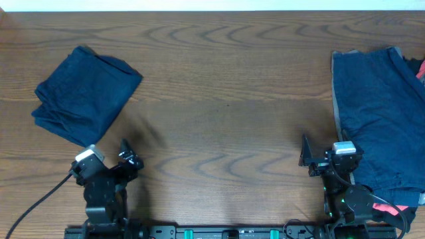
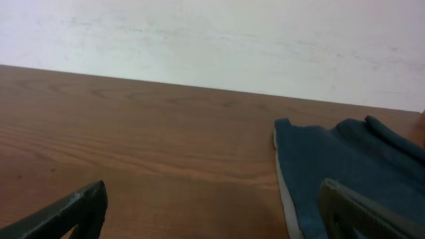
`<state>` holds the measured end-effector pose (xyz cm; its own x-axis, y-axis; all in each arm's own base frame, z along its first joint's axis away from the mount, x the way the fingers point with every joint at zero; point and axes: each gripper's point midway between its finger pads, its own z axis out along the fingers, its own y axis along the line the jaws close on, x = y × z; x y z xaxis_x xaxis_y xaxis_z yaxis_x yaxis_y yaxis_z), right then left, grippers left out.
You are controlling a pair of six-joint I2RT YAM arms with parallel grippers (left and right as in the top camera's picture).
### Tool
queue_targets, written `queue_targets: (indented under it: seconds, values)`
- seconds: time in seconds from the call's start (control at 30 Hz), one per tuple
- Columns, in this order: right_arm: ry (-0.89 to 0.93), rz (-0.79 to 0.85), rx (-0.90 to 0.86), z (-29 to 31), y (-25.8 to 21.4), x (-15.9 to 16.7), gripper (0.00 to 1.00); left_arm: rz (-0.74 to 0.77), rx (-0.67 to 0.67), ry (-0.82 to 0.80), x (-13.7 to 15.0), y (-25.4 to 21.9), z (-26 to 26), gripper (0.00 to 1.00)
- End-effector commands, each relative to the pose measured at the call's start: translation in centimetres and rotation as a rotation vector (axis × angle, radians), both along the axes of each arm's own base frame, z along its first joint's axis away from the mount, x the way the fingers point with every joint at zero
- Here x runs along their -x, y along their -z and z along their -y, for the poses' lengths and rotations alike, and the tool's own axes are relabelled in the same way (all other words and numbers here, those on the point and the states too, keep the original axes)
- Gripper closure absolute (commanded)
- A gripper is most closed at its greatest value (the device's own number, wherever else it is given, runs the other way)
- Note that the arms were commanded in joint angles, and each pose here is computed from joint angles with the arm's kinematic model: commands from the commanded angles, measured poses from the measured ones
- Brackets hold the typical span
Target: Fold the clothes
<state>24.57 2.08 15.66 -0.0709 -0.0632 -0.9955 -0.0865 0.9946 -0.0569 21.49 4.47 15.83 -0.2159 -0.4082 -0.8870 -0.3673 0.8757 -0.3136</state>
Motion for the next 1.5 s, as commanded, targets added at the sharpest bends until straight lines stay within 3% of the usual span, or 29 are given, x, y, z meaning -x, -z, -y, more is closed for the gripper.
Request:
queue_targets:
  seconds: [0.0,0.23,0.37,0.57,1.47]
  values:
    - [-0.002,0.002,0.011,0.0,0.0,0.0,0.01,0.086,-0.038,0.047,-1.1,0.1,0.5,0.02]
    - [-0.002,0.002,0.011,0.0,0.0,0.0,0.01,0.313,-0.215,0.153,-3.1,-2.0,1.9,0.02]
    - [-0.002,0.002,0.011,0.0,0.0,0.0,0.01,0.314,-0.333,0.247,-3.1,-2.2,3.1,0.02]
    - [-0.002,0.002,0.011,0.0,0.0,0.0,0.01,0.136,-0.281,0.268,-2.8,2.4,3.1,0.02]
    - [-0.002,0.002,0.011,0.0,0.0,0.0,0.01,0.141,-0.282,0.268,-2.8,2.2,3.2,0.02]
